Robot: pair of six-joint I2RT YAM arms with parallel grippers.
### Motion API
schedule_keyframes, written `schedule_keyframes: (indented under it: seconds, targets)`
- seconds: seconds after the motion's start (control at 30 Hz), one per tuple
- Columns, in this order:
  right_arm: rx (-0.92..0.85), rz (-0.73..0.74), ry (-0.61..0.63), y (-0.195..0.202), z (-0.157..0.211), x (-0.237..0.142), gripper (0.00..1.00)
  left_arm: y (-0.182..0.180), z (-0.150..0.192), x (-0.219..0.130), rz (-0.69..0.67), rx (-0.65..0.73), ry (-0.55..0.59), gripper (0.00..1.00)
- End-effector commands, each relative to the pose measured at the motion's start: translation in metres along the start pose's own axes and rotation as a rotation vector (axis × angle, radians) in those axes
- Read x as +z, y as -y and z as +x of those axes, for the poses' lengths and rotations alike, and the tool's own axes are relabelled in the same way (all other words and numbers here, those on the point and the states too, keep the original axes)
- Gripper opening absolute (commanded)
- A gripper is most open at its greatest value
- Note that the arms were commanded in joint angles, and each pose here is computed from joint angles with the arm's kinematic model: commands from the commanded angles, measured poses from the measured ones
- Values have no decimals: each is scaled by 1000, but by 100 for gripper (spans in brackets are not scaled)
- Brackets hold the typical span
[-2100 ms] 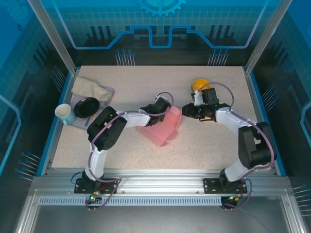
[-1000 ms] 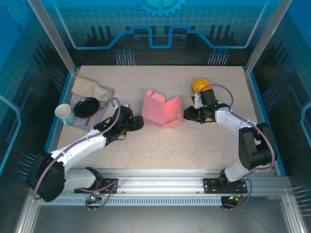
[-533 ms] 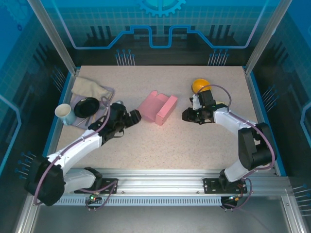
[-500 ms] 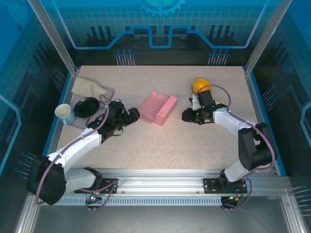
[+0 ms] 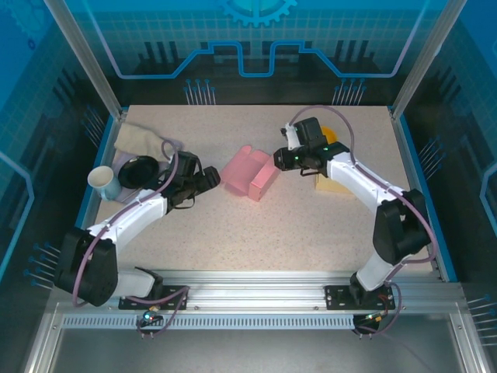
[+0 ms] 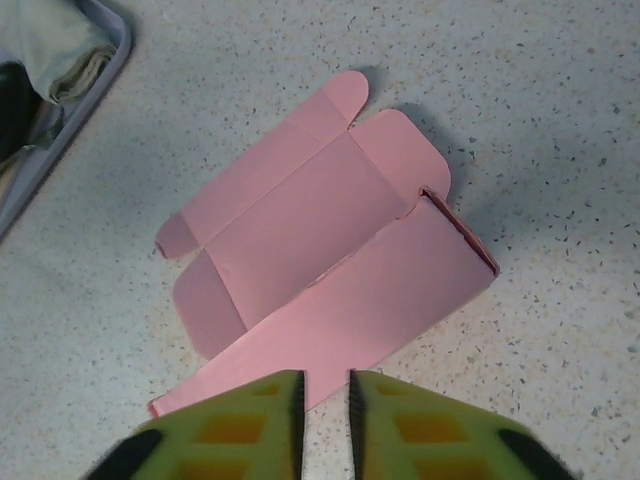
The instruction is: Fold the paper box
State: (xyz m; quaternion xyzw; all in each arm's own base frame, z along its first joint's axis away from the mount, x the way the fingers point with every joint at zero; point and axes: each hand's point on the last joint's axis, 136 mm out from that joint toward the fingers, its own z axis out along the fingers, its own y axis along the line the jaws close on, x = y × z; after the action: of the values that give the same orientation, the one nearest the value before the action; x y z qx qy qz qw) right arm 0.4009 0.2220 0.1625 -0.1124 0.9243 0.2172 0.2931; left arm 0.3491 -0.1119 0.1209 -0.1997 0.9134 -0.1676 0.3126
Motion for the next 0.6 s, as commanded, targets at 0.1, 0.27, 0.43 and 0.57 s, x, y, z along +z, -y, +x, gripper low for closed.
schedule_keyframes:
  seconds: [0.1,0.27,0.43,0.57]
  targets:
    - [0,-9,-55,-7,7,23,0,2,-6,0,-10,42,4,84]
    - [14,-36,-74,-9,12,36,0,1,-5,1,-11,50,-1,84]
    - [20,-29,-85,-6,16,43,0,0,-2,3,-10,51,-10,83]
    - [39,-9,-107,2,25,47,0,0,-1,4,-9,56,-13,83]
